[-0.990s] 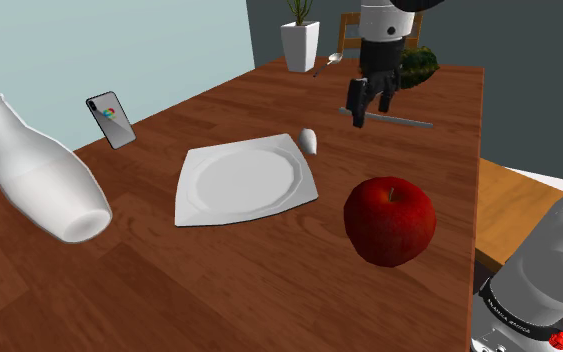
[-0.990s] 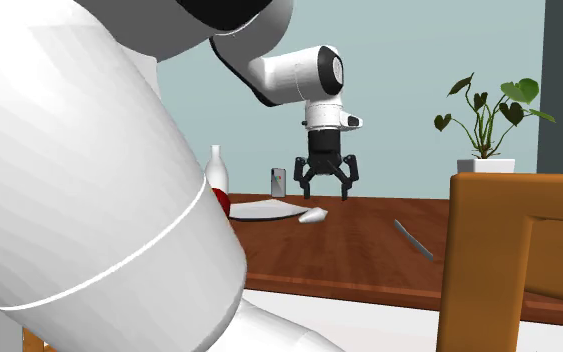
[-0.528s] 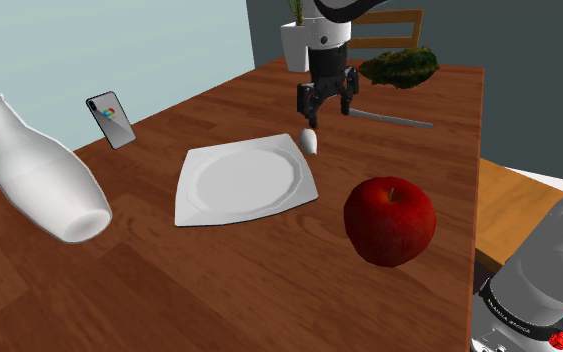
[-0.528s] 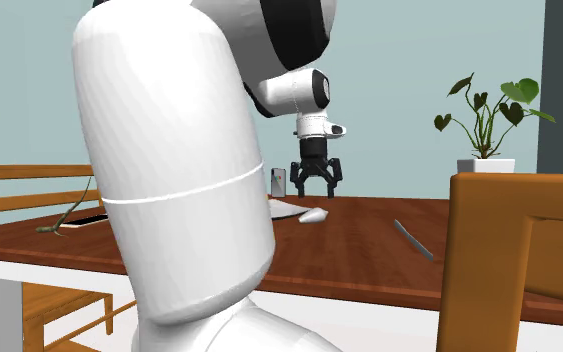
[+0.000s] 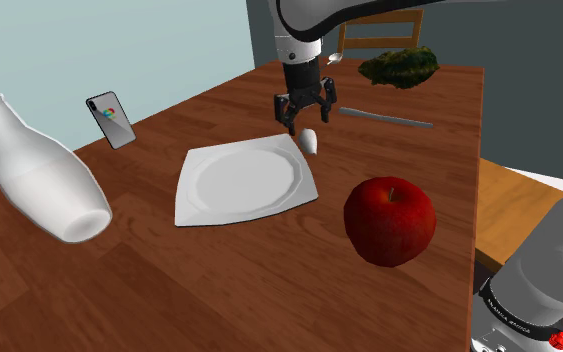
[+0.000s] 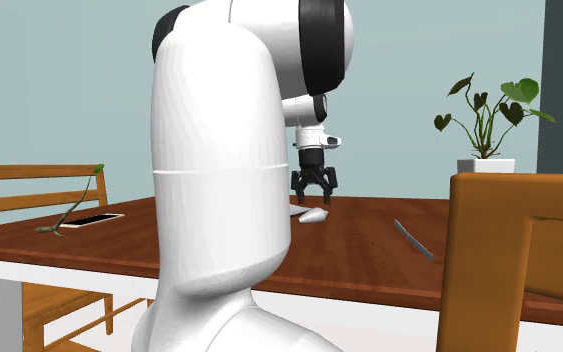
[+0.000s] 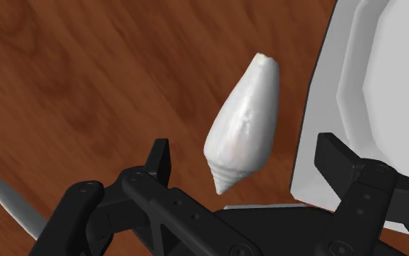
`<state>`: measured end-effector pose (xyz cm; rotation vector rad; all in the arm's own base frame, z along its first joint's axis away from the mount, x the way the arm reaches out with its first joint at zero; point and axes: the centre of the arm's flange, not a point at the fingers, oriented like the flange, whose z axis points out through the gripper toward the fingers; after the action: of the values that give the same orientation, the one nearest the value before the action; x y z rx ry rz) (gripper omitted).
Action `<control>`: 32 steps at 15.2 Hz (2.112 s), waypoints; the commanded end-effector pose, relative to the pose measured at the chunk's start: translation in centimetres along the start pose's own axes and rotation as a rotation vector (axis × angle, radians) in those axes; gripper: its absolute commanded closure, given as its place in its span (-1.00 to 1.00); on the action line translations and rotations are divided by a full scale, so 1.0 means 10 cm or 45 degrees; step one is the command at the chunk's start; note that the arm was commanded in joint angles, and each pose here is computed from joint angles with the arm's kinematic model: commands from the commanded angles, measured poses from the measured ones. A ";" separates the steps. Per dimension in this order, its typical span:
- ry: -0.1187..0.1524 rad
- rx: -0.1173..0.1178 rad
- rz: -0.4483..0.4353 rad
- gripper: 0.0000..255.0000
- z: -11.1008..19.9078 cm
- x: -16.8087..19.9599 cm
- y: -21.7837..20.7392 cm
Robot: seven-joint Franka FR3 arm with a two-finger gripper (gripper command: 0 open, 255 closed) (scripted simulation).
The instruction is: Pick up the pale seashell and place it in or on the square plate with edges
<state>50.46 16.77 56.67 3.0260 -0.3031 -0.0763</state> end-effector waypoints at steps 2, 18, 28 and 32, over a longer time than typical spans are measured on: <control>0.000 0.000 0.001 -1.00 0.15 0.00 -0.01; 0.000 0.000 0.001 1.00 0.18 0.00 -0.01; 0.000 0.000 0.001 1.00 -0.19 -0.01 0.03; 0.000 0.000 0.001 1.00 -0.40 -0.02 0.05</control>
<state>50.28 16.67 60.13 3.0259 -0.3045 -0.0753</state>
